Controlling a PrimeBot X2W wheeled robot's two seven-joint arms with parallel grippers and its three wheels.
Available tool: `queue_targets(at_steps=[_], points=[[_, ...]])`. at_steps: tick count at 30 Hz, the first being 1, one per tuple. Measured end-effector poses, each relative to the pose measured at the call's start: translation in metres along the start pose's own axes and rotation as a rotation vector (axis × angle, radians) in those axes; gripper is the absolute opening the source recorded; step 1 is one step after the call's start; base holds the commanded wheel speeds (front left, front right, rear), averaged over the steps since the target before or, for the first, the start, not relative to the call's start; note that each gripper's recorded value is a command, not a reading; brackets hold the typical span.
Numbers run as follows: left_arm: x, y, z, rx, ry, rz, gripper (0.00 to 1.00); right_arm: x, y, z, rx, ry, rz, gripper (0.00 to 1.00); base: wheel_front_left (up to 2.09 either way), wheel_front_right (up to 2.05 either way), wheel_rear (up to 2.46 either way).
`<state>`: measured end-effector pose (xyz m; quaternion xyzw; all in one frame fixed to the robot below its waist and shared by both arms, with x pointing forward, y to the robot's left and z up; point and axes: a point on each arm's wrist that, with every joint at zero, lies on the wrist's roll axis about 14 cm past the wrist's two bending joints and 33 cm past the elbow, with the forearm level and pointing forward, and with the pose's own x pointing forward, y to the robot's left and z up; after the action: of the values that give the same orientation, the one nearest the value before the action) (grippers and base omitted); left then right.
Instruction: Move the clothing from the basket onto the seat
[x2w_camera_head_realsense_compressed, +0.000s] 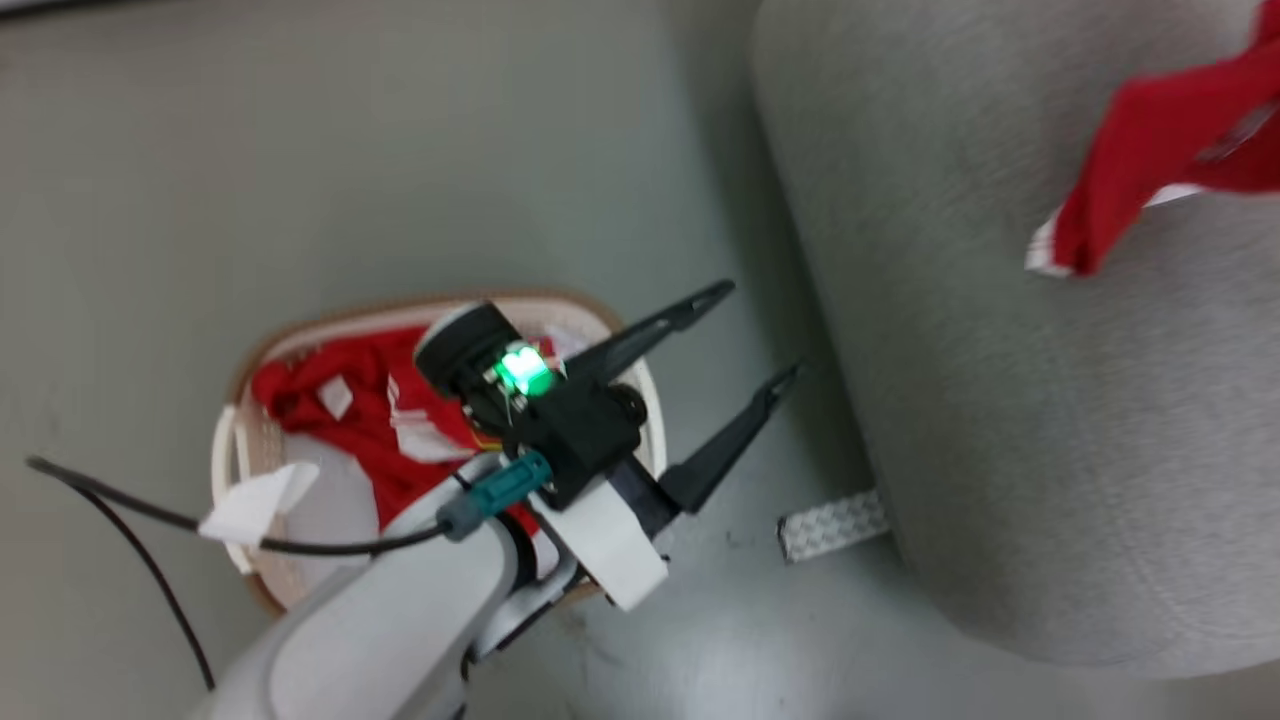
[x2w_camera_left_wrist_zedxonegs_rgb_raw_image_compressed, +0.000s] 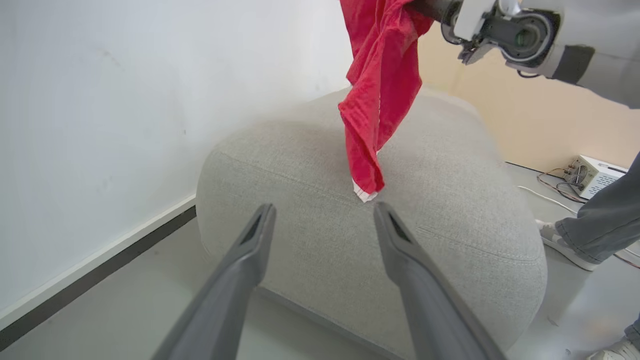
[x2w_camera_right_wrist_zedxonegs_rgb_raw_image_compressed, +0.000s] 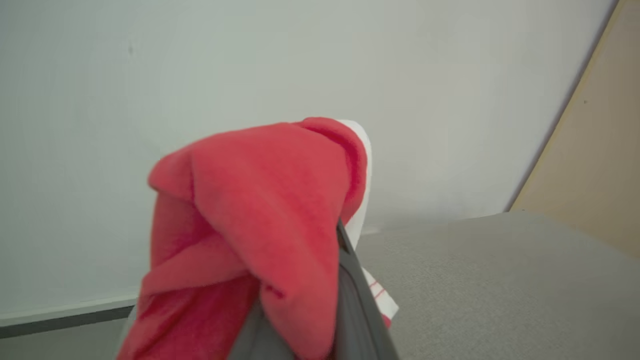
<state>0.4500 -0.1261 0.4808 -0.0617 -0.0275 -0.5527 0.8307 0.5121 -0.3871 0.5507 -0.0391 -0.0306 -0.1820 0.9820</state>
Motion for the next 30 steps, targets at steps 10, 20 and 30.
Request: queue_targets(at_steps=[10, 20, 30], points=[[-0.029, 0.057, -0.078, -0.090, 0.070, 0.130, 1.00, 0.039, -0.034, -0.106, -0.120, 0.204, -0.236, 1.00, 0.00, 0.00, 0.00], [-0.078, 0.074, -0.095, -0.093, 0.167, 0.298, 1.00, -0.010, 0.004, -0.141, -0.041, 0.213, -0.177, 1.00, 0.00, 0.00, 0.00], [-0.119, 0.064, -0.048, -0.057, 0.151, 0.487, 1.00, -0.075, 0.028, -0.083, 0.024, 0.102, -0.028, 1.00, 0.00, 0.00, 0.00]])
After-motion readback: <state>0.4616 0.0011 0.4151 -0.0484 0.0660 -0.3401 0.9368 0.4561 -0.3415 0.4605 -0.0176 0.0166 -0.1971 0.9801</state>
